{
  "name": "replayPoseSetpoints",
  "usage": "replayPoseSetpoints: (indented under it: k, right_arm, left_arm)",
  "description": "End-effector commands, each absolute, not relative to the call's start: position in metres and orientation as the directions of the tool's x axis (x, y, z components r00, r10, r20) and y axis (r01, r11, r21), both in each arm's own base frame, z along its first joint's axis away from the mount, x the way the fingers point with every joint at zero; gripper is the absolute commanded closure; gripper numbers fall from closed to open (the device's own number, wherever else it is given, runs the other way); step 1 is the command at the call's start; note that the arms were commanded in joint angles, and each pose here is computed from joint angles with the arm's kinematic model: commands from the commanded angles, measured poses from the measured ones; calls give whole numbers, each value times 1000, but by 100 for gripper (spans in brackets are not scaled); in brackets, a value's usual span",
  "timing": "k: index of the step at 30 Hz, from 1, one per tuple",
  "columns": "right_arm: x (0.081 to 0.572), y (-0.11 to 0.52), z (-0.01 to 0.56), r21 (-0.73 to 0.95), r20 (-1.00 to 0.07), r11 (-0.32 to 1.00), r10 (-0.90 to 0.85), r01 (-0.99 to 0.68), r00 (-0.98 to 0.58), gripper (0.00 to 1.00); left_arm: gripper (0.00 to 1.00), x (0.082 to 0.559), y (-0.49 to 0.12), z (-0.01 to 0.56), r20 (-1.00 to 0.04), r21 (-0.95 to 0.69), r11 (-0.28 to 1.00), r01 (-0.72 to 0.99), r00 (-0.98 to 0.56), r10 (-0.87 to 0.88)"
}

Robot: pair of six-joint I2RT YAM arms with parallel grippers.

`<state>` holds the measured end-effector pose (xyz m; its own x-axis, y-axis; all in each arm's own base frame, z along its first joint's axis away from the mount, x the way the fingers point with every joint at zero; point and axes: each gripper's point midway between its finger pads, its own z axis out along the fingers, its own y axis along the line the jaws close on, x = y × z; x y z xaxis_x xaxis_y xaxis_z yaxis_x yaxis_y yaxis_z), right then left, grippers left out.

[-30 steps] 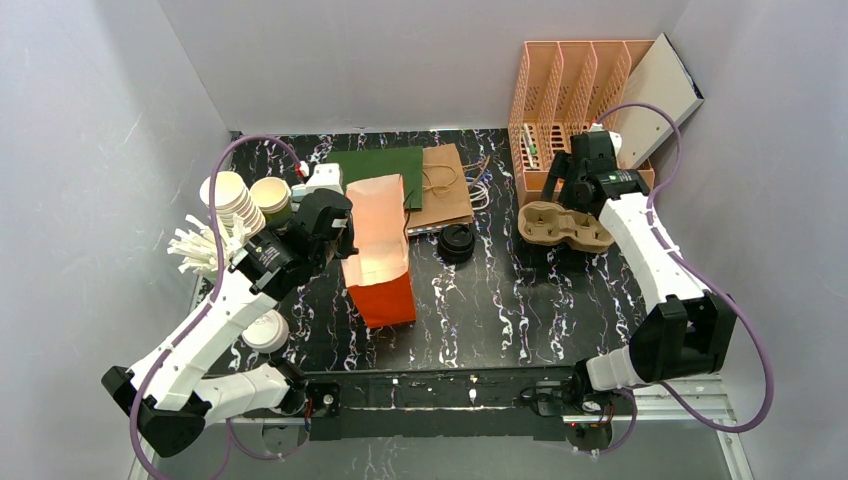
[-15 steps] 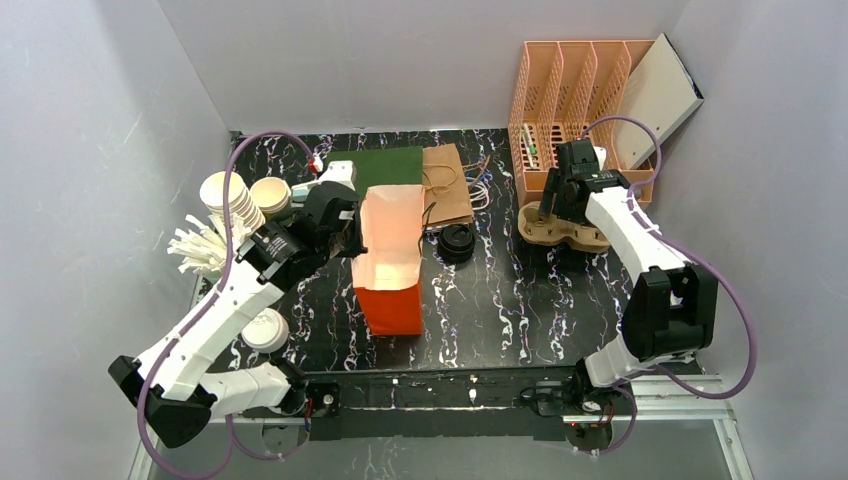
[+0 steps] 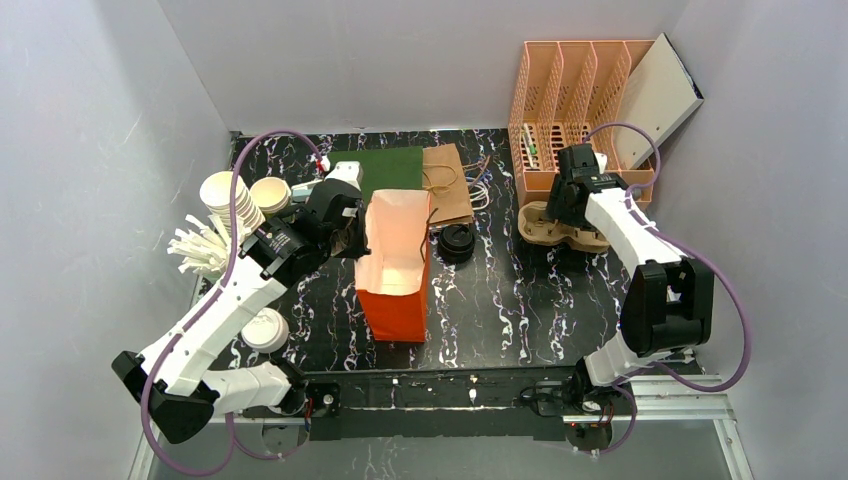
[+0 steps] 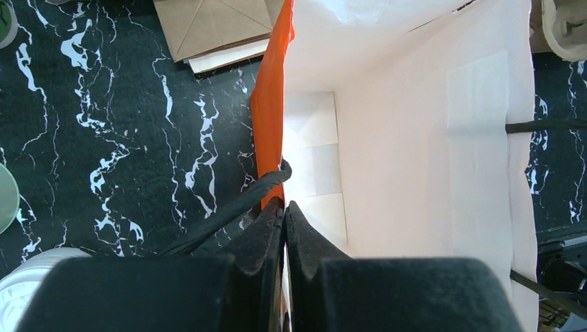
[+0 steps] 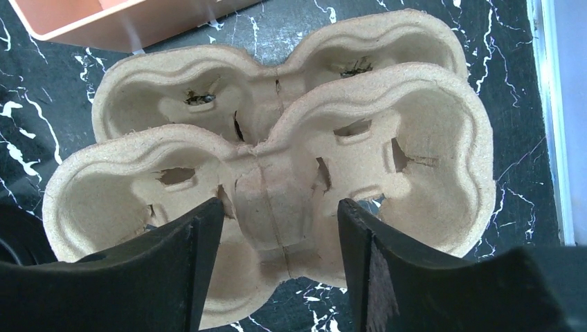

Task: Pack the takeout coffee
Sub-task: Pick up the cup tray from the cup tray.

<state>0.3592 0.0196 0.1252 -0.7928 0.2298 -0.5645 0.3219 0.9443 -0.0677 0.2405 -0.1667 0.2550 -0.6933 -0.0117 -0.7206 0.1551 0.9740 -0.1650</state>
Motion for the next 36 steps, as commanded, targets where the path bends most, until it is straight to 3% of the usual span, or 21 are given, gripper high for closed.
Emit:
replayPoseSetpoints:
  k: [1, 11, 22, 30, 36]
  right_arm:
    - [365, 18, 119, -53, -569, 941, 246, 333, -785, 33]
    - [367, 26, 131, -4, -577, 951, 250, 308, -777, 54]
    - [361, 41, 204, 118, -669, 966, 248, 229, -701, 55]
    - [350, 86, 273, 308, -713, 951, 224, -10, -665, 55]
    - [325, 140, 338, 483, -751, 815, 197, -321, -630, 55]
  left_arm:
    - [98, 238, -168, 264, -724, -180, 969, 171, -690, -12]
    - [98, 236, -174, 262, -711, -200, 961, 191, -703, -8]
    - [98, 240, -181, 264, -714, -199, 954, 223, -700, 15]
    - [98, 244, -189, 261, -706, -189, 948, 256, -707, 50]
    - [98, 243, -200, 262, -703, -178, 921, 345, -700, 126]
